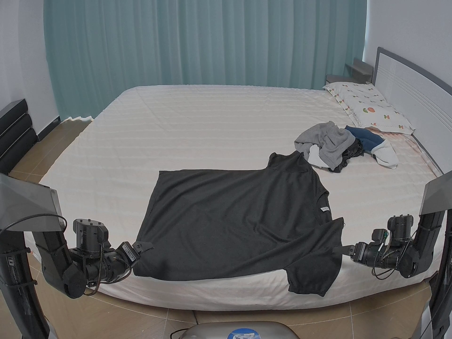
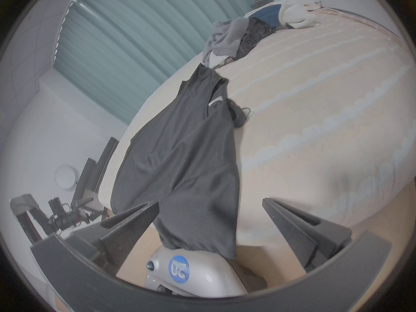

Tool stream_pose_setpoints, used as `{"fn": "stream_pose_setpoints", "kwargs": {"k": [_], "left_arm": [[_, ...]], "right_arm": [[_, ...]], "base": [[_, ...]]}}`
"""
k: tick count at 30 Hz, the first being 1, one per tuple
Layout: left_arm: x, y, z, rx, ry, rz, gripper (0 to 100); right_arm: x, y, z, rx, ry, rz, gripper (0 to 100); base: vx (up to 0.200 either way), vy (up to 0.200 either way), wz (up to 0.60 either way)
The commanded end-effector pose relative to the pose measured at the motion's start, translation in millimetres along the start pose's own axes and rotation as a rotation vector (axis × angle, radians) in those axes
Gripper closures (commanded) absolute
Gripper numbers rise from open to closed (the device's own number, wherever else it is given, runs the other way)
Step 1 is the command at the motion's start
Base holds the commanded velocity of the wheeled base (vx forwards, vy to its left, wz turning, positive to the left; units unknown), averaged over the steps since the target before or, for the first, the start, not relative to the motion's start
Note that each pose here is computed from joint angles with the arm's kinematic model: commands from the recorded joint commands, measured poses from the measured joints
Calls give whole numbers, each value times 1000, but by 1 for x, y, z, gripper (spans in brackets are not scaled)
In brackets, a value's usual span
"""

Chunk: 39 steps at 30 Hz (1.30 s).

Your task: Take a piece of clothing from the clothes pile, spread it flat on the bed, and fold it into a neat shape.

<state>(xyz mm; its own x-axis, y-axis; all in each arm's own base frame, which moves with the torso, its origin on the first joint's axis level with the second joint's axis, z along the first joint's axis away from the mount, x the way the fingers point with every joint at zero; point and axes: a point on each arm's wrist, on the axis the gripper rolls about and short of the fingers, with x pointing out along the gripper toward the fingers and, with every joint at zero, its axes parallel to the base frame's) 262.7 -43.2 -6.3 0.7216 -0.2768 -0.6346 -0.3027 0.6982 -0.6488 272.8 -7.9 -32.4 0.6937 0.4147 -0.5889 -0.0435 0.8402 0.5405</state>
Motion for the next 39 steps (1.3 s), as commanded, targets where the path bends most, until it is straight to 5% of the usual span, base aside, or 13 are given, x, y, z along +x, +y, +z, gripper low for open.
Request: {"fn": "stream_pose_setpoints", "kwargs": {"k": [1,23,24,33,39], "left_arm": [[0,0,0,-1,1,2,0],[1,1,1,-2,-3,2,0],[1,1,1,-2,-3,2,0],[-1,5,3,2,-6,19,0],[-8,20,0,101,16,70,0]], "right_arm": [[1,1,-16,0,56,7,0],[35,13,-17,-71,52,1,0],[34,13,-17,-71,52,-2,100],[21,3,-14,-41,26,-37,100],[13,1,-12,-30,13,-39,100]], "base": [[0,0,0],[0,0,0],[0,0,0],[0,0,0],[0,0,0]]}}
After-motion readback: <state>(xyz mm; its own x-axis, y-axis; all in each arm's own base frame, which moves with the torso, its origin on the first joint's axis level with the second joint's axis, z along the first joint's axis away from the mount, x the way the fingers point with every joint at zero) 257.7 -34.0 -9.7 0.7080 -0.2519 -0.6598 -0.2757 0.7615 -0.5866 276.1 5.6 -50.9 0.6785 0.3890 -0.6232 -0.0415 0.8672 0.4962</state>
